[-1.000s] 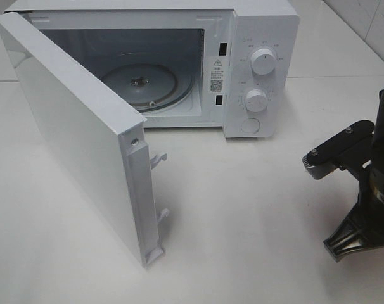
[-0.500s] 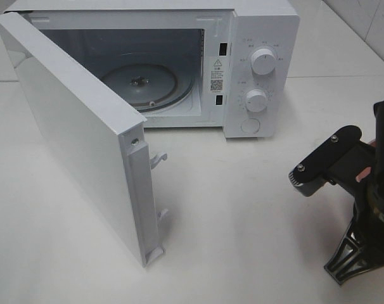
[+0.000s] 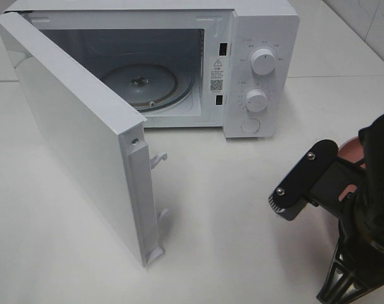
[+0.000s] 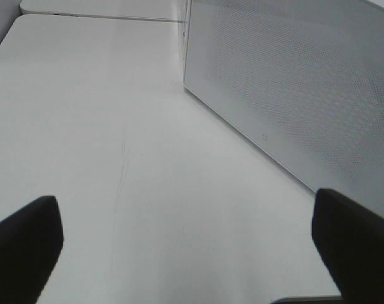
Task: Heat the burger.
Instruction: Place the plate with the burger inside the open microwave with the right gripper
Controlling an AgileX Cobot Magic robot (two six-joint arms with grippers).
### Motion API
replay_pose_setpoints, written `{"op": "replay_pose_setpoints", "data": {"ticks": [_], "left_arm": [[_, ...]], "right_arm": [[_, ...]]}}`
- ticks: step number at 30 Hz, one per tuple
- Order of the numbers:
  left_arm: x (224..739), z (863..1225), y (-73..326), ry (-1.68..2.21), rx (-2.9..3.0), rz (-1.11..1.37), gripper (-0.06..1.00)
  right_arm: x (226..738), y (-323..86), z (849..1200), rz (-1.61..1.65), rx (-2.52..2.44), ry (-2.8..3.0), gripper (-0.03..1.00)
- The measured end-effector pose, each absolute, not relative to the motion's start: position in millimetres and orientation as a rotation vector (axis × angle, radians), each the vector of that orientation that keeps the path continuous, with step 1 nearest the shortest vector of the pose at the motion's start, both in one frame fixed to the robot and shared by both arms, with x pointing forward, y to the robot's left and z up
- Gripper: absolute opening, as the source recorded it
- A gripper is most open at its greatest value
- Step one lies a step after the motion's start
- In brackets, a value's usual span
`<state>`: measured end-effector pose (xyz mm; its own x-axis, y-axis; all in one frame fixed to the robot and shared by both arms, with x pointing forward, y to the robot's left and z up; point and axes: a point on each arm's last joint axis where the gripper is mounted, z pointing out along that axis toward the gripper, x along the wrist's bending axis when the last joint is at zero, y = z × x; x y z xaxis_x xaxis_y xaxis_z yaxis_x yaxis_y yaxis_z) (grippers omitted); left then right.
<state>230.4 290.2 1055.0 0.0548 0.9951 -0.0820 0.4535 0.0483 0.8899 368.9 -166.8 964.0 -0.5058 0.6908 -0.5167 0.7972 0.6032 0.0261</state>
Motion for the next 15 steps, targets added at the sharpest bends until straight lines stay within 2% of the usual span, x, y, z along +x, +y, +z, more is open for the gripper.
{"op": "replay_pose_setpoints", "data": {"ticks": [15], "left_arm": [[230.4,1055.0,290.2,1.516,1.523,0.845,0.99]], "right_arm": [[362.3,-158.1,965.4,-0.310,0.889,2.445,0.03]]}}
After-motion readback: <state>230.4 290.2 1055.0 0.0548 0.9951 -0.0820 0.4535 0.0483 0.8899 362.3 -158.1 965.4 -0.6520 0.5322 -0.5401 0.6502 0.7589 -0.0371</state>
